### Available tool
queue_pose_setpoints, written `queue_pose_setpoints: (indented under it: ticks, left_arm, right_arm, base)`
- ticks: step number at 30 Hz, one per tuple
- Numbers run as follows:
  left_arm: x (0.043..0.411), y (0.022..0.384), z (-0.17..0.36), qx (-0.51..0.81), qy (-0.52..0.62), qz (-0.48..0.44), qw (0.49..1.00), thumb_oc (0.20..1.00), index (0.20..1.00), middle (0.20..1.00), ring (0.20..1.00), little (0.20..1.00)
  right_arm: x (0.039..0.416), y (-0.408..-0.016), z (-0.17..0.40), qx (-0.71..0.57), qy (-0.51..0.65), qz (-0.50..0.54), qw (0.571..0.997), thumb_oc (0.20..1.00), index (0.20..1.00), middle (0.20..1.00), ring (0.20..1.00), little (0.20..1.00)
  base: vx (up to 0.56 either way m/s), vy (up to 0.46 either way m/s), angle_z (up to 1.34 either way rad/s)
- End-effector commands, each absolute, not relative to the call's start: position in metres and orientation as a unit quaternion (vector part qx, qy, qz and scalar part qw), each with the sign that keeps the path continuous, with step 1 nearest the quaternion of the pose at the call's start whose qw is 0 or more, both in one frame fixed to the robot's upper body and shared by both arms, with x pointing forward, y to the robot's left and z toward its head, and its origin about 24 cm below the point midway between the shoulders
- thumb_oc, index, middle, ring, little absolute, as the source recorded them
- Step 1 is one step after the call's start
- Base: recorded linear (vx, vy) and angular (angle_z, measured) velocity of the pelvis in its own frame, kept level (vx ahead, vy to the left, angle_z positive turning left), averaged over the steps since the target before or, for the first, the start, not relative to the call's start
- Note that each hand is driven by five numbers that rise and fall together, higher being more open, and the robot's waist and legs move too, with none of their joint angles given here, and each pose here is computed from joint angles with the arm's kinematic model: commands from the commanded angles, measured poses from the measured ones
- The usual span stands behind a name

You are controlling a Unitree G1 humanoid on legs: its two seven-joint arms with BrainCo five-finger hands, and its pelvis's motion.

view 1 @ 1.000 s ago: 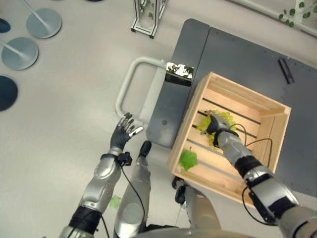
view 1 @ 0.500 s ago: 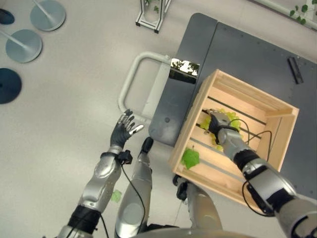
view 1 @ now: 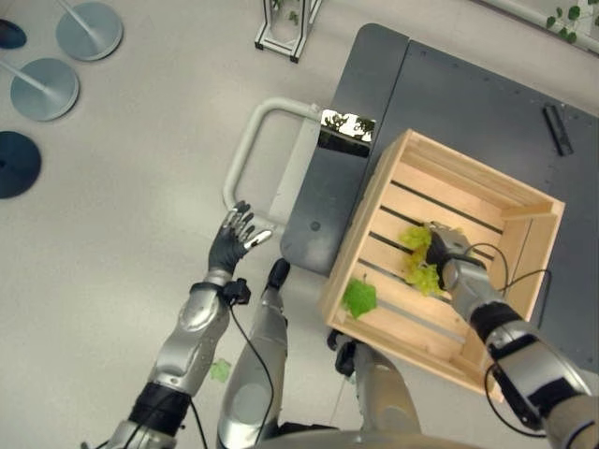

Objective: Pick up the fruits from the basket on one side to the basket on the other side

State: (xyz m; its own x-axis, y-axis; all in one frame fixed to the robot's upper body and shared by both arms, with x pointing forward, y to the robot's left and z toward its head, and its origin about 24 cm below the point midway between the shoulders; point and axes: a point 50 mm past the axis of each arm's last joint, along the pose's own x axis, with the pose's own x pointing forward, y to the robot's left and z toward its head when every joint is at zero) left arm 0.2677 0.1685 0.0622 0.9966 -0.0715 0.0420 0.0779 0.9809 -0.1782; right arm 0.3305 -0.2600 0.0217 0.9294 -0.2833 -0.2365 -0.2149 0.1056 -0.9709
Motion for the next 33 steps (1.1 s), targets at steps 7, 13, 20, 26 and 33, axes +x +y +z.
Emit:
queue_pose_setpoints:
  ticks: [7,13,20,26,33]
  left_arm:
    - [0.259,0.168,0.087,-0.123,-0.090,-0.042,0.987,1.000,1.000,1.000,1.000,1.000]
    - [0.260,0.166,0.090,-0.133,-0.096,-0.041,0.986,1.000,1.000,1.000,1.000,1.000]
    - [0.256,0.166,0.090,-0.137,-0.094,-0.041,0.985,1.000,1.000,1.000,1.000,1.000]
    - [0.252,0.168,0.090,-0.141,-0.091,-0.036,0.985,1.000,1.000,1.000,1.000,1.000]
    - [0.251,0.169,0.089,-0.140,-0.088,-0.030,0.986,1.000,1.000,1.000,1.000,1.000]
  right_arm:
    - [0.318,-0.296,0.031,-0.743,0.200,-0.057,0.636,1.000,1.000,1.000,1.000,1.000]
    - [0.316,-0.287,0.014,-0.740,0.221,-0.041,0.634,1.000,1.000,1.000,1.000,1.000]
    - [0.311,-0.280,-0.002,-0.672,0.251,-0.060,0.694,1.000,1.000,1.000,1.000,1.000]
    - [0.304,-0.275,-0.018,-0.554,0.282,-0.099,0.777,1.000,1.000,1.000,1.000,1.000]
    - [0.298,-0.266,-0.028,-0.451,0.284,-0.131,0.836,1.000,1.000,1.000,1.000,1.000]
  base:
    - [0.00,0.000,0.00]
    - [0.00,0.000,0.00]
    - [0.00,0.000,0.00]
    - [0.00,0.000,0.00]
    - [0.00,0.000,0.00]
